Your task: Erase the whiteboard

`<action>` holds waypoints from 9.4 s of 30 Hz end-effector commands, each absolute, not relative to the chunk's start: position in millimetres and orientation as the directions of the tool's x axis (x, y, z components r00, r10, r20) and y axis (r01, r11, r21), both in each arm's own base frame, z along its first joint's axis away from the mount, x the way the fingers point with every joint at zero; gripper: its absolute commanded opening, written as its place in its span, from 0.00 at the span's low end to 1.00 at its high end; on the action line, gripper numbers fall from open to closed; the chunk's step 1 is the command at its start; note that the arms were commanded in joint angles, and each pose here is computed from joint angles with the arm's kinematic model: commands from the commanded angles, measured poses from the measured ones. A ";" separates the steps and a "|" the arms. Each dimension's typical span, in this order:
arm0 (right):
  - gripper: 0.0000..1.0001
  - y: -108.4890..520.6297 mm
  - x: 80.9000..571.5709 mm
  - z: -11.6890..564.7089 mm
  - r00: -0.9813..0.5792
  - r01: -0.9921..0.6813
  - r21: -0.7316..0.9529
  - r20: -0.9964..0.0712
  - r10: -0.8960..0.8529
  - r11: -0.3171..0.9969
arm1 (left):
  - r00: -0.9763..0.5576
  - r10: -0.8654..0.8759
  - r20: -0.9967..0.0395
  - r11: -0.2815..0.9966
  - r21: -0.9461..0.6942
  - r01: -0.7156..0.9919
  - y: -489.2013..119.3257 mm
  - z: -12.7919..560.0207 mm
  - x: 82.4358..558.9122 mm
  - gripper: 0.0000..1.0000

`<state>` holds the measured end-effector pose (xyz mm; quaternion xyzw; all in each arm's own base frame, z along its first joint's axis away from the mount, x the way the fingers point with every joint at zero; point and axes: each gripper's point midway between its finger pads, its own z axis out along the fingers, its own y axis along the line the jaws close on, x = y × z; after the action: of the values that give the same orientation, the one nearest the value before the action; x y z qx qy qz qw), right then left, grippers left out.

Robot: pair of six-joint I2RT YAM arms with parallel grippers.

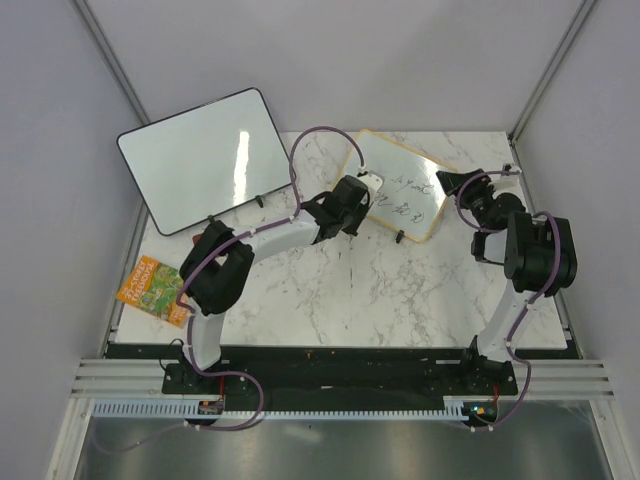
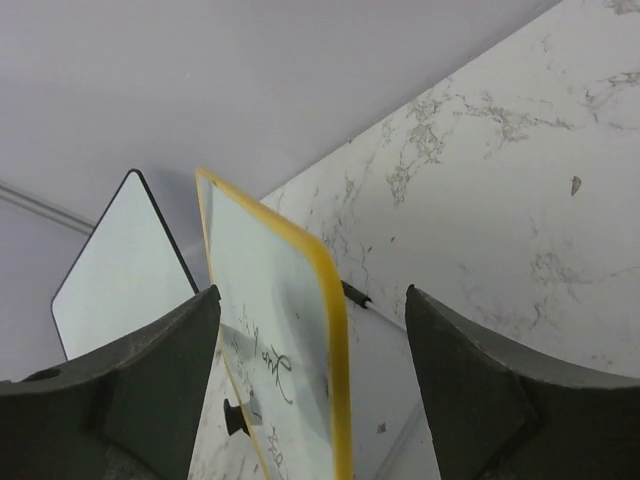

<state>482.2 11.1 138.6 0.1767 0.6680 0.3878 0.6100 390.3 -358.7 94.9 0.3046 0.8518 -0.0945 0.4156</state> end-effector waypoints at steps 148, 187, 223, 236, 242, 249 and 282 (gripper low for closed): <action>0.00 107.1 410.1 201.6 -0.216 -0.689 0.460 -0.868 0.447 0.561 | -0.516 -0.245 -0.821 0.892 -0.399 0.212 -341.9 126.7 507.8 0.02; 0.00 105.6 410.2 205.7 -0.251 -0.689 0.502 -0.842 0.477 0.523 | -0.501 0.206 -0.841 0.784 -0.164 0.599 -491.2 54.9 355.2 0.02; 0.00 116.9 415.9 194.8 -0.273 -0.653 0.477 -0.873 0.404 0.589 | -0.483 0.000 -0.876 0.946 -0.157 0.285 -420.6 73.7 390.4 0.02; 0.00 119.3 416.1 192.9 -0.284 -0.655 0.480 -0.872 0.399 0.583 | -0.417 -0.128 -0.900 0.756 -0.361 0.546 -447.6 140.7 368.9 0.02; 0.00 119.3 416.1 192.9 -0.284 -0.655 0.480 -0.872 0.399 0.583 | -0.379 -0.195 -0.905 0.746 -0.387 0.542 -450.7 166.0 376.5 0.02; 0.00 119.6 416.1 192.9 -0.281 -0.656 0.478 -0.873 0.399 0.584 | -0.356 -0.212 -0.910 0.880 -0.336 0.336 -431.7 137.5 408.3 0.02; 0.00 123.5 416.3 191.2 -0.288 -0.661 0.478 -0.874 0.392 0.579 | -0.381 -0.233 -0.895 0.806 -0.397 0.439 -493.8 121.2 398.3 0.02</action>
<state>432.4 95.8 167.3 -0.0426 0.6902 0.4011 0.6008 426.7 -442.0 102.2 0.0357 0.7961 -0.2633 0.5437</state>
